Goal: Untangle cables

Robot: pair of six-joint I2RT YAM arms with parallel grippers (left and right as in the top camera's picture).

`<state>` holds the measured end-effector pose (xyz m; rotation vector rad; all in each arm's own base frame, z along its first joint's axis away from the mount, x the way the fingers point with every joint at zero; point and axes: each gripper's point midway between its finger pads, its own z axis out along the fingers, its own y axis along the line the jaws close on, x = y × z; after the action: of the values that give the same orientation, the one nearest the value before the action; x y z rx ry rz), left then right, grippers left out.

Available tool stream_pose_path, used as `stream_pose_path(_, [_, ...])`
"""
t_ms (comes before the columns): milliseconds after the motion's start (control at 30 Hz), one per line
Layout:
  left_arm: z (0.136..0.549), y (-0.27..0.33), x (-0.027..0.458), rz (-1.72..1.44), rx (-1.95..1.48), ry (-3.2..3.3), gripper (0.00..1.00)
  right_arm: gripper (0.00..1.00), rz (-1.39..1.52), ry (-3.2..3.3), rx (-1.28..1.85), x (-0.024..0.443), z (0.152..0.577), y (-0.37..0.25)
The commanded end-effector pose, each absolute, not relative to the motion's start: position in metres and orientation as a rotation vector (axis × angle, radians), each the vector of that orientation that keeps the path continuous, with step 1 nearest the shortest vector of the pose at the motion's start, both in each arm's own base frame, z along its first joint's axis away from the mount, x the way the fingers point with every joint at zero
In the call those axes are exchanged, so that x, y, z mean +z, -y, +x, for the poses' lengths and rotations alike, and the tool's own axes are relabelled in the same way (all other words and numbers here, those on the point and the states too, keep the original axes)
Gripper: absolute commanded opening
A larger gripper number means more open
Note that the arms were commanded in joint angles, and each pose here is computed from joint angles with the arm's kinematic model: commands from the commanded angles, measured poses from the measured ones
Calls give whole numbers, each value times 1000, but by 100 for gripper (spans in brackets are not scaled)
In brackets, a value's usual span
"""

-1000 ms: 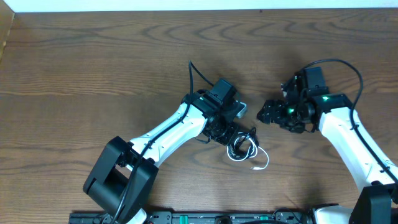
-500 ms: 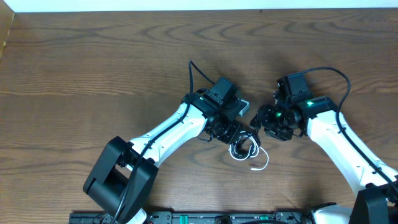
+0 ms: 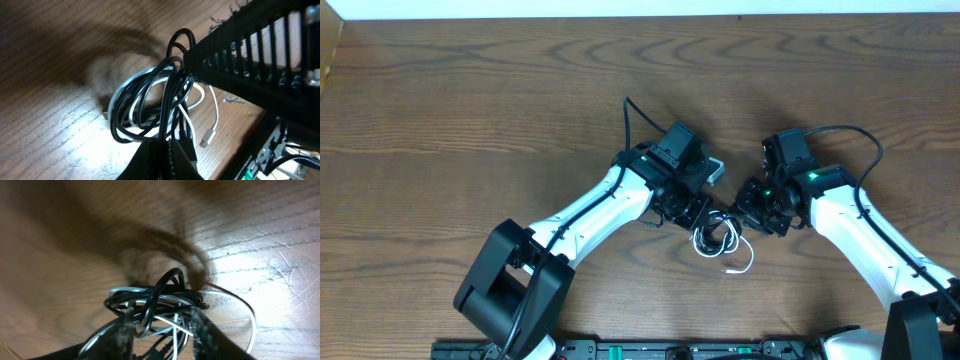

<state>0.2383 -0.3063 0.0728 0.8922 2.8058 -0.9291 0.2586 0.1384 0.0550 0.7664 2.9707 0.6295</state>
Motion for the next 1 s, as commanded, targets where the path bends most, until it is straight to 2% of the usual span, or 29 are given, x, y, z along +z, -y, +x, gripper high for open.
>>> stream_pose_path(0, [235,309,76,892,-968,-2803,8,25,788,-2979,644,53,255,-141])
stream_pose_path(400, [232,311,78,897,-999,-2801,7,22,746,-3003,624,46,246,-147])
stream_pose_path(700, [232,311,78,897,-998,-2803,7,4,781,-3012,599,26,234,-143])
stream_pose_path(967, [230,306,75,892,-973,-2830,8,1,800,-3007,458,14,229,-126])
